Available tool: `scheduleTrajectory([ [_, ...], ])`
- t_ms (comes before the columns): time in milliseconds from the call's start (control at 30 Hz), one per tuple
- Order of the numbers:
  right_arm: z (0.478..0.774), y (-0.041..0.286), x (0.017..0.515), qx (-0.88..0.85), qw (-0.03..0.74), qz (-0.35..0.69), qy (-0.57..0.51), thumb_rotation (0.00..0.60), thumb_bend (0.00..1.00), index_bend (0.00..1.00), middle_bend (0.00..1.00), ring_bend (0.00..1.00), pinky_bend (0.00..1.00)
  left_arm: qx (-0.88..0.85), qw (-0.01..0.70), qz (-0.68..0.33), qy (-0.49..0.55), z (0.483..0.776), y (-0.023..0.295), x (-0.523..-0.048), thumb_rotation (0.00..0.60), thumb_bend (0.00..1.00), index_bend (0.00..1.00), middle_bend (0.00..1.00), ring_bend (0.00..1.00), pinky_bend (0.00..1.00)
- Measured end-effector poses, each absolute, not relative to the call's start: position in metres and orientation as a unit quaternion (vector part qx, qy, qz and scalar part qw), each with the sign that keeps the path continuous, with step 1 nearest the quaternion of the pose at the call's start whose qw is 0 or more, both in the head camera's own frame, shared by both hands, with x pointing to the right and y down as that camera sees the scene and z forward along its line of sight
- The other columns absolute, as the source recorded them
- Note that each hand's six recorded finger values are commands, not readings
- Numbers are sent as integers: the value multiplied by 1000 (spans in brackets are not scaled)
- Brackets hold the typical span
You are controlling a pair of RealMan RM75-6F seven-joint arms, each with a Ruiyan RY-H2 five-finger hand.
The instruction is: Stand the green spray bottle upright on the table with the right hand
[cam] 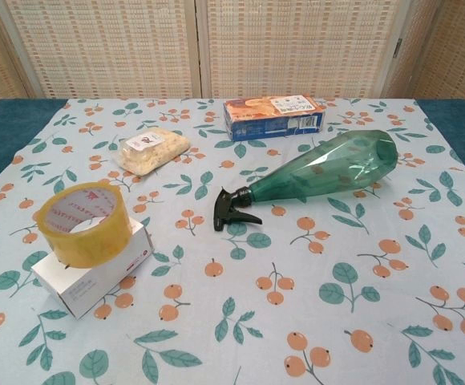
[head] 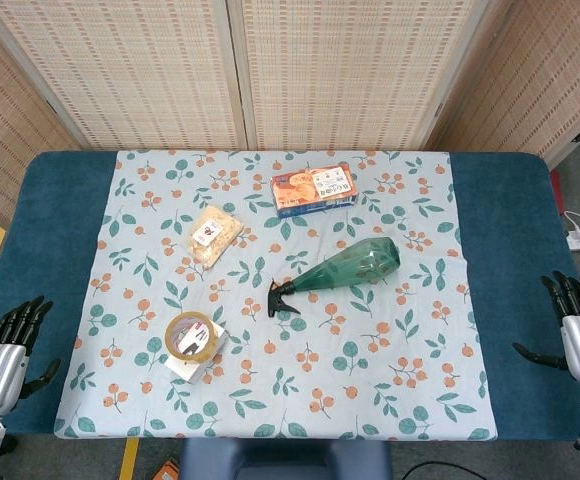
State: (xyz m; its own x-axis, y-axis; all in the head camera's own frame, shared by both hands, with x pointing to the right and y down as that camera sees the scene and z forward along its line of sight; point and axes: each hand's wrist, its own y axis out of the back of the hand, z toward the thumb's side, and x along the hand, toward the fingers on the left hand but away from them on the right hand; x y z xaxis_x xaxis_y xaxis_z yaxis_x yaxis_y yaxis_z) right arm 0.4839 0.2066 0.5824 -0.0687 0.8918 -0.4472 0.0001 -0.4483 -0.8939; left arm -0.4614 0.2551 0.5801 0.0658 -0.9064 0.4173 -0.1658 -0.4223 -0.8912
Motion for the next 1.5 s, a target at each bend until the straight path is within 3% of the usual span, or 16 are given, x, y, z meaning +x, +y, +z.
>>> scheduleTrajectory([
  [467,585,203,478,-580,369,622,-376,600,0,27,0,0,0,-652,335,-539,414,581,255,-462,600,281,0,0,0,79],
  [700,590,160,453,-599,405,599,-343,600,0,4,8,0,2,-660,332,-537,409,582,257,-458,600,281,0,0,0,79],
  [967,577,73,349,-633,502,523,-272,600,0,73,45,0,47,-664,320,-540,406,584,257,-458,600,282,0,0,0,80],
  [1267,580,35,252,-601,580,527,-156,600,0,121,123,0,59,-670,298,-544,407,587,257,-462,600,281,0,0,0,86],
  [1500,602,34,178,-603,589,531,-85,600,0,132,148,0,78,-674,292,-540,411,587,255,-463,600,282,0,0,0,88],
])
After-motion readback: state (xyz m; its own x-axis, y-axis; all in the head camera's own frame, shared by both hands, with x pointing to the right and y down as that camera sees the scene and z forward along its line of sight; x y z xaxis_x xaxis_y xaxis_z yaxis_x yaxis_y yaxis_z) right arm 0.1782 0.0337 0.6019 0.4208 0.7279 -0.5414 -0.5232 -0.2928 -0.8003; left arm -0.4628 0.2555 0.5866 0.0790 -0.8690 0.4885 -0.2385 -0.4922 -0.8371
